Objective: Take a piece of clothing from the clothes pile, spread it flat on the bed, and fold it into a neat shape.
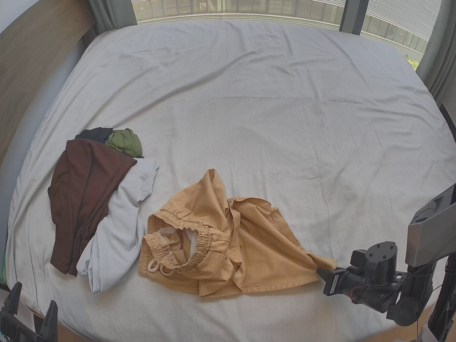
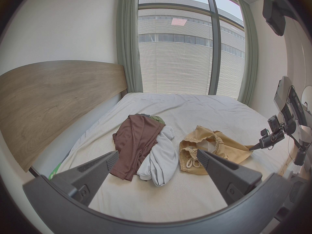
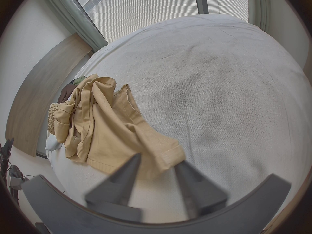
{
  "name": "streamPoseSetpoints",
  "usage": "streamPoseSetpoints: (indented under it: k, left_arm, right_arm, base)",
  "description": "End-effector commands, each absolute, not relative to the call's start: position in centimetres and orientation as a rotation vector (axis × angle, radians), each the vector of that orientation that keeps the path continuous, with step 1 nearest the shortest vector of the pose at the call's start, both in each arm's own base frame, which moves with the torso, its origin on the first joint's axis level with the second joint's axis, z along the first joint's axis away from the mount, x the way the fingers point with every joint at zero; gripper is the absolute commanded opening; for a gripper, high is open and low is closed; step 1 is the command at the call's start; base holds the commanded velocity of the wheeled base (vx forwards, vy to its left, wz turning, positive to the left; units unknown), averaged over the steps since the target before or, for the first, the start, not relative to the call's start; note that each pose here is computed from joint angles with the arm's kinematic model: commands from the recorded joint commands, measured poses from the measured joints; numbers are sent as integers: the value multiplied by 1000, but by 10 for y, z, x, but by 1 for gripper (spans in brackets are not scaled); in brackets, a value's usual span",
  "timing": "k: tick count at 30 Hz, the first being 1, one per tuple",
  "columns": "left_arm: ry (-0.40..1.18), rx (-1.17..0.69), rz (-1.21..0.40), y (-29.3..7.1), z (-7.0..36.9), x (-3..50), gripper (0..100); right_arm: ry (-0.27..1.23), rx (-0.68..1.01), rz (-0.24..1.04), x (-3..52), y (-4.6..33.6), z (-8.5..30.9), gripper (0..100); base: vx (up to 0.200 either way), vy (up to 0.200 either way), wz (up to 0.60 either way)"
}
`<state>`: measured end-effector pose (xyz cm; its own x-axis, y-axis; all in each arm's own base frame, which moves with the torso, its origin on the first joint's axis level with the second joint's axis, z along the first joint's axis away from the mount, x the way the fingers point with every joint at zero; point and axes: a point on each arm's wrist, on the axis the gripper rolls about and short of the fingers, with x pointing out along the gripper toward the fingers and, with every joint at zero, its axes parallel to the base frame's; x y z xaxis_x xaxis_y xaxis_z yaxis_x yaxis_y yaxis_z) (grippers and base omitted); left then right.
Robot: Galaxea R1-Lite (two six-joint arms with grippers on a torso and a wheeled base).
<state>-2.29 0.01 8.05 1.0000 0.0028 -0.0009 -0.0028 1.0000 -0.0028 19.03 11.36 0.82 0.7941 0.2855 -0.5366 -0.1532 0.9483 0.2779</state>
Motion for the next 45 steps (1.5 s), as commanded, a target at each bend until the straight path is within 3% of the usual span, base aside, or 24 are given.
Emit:
streamPoseSetpoints:
  k: [1, 15, 33, 39, 45]
  left_arm:
    - [2, -3, 3, 0, 75, -23, 100]
    - [3, -3, 2, 0, 75, -23, 100]
    - [3, 5, -2, 0, 75, -23, 100]
    - [3, 18, -9, 0, 75, -23, 100]
    - [-1, 43, -28, -1, 75, -23, 100]
  right_arm:
    - [606, 228, 238, 190, 114, 9, 100]
    - [382, 289, 311, 177, 112, 63, 100]
    - [63, 356, 753, 200, 188, 133, 100]
    - [51, 360, 844, 202, 184, 144, 100]
    - [78, 348, 830, 204, 172, 137, 100]
  base:
    - [0, 0, 0]
    - [0, 0, 0]
    - [0, 0, 0]
    - [0, 0, 0]
    - [0, 0, 0]
